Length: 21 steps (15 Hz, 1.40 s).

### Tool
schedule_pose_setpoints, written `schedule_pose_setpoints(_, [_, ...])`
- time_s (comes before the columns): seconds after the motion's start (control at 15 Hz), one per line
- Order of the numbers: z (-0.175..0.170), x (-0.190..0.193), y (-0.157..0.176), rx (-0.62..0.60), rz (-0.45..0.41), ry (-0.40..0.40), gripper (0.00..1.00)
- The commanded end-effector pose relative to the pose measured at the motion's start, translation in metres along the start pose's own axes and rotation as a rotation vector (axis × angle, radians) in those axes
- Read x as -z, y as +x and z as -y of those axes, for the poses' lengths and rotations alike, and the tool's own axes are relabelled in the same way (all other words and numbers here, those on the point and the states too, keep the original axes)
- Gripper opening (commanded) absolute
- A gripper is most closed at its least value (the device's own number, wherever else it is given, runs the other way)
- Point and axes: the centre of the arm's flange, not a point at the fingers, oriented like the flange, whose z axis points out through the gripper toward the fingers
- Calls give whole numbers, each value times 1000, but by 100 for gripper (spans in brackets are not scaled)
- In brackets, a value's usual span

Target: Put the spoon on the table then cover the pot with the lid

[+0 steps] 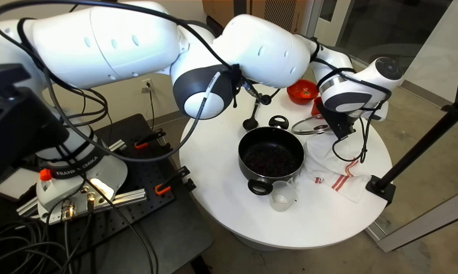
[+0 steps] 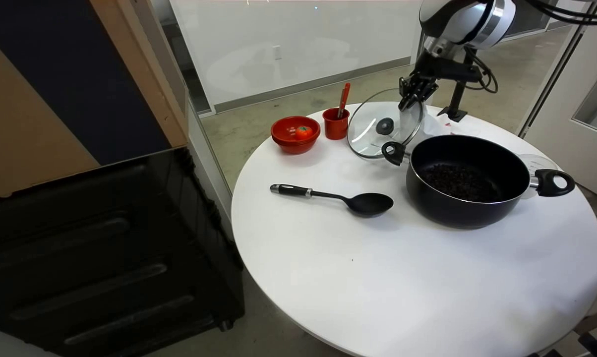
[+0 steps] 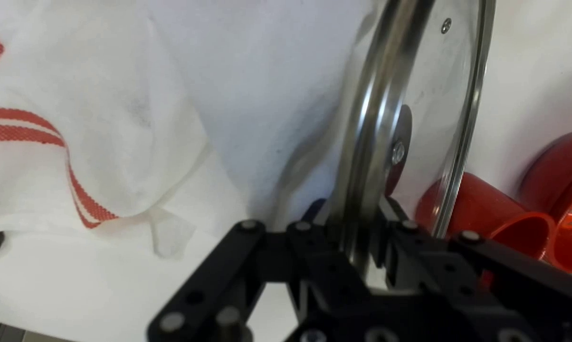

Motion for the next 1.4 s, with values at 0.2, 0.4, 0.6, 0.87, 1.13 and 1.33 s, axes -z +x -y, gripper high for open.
schedule_pose_setpoints(0.2, [1,2,11,13,17,12,11])
schedule_pose_setpoints(0.4, [1,2,10,10,17,11,0])
schedule_pose_setpoints(0.6, [0,3,10,9,17,10,0])
schedule_pose_setpoints(0.87, [0,1,9,27,27,22,32])
schedule_pose_setpoints(1.13, [-15,-11,11,94,103,48,60])
schedule_pose_setpoints(1.33, [-32,-20,6,100,162,85,83])
